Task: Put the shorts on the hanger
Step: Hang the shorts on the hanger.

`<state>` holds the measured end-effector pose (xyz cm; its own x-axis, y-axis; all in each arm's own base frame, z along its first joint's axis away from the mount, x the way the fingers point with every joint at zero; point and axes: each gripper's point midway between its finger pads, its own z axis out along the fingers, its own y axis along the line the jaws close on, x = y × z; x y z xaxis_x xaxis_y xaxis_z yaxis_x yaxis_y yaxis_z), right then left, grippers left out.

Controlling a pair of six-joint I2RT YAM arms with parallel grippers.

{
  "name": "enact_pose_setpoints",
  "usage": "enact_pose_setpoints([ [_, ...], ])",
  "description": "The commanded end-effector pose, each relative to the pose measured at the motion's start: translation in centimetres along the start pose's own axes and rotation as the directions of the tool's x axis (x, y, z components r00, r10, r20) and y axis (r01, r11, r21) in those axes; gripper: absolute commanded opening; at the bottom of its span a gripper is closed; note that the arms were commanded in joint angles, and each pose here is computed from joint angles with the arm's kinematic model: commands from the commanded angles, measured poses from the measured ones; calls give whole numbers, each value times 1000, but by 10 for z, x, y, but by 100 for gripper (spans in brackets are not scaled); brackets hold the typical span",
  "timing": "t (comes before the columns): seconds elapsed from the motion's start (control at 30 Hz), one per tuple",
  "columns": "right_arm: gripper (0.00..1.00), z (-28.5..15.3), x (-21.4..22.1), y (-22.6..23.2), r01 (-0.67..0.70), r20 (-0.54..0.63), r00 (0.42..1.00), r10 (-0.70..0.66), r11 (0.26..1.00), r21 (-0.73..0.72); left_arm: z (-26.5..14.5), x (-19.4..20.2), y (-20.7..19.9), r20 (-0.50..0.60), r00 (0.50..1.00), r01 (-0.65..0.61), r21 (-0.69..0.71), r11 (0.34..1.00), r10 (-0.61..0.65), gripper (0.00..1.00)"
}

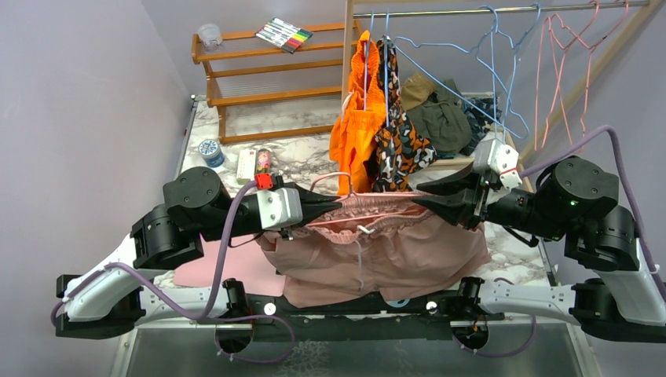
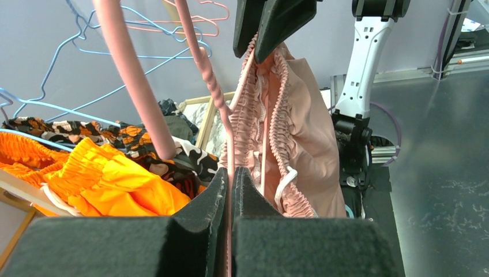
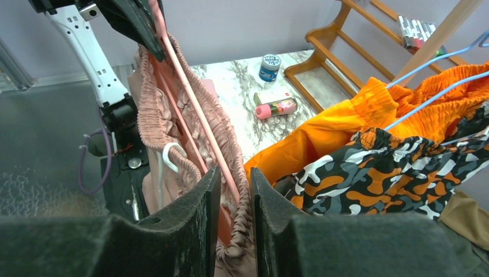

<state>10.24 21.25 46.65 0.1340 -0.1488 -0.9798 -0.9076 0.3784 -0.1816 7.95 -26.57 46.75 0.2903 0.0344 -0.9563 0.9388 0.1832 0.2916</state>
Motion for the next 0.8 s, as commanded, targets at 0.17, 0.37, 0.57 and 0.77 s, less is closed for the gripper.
enact_pose_setpoints([
  [0.17,42,-10,6,-5,3,-15,1000,-2,1000,31,-12,-24,8,79,997,-2,-44,999,6,0],
  [0.37,56,-1,-37,18,-18,123,992,32,993,-113,0,-20,4,66,998,-4,-6,1000,4,0],
  [0.57,56,15,-75,36,8,237,970,49,972,-233,12,-23,0,70,998,-8,27,1000,6,0],
  [0.77,56,39,-70,43,13,223,974,50,962,-272,19,-25,-1,78,997,-12,46,999,9,0],
])
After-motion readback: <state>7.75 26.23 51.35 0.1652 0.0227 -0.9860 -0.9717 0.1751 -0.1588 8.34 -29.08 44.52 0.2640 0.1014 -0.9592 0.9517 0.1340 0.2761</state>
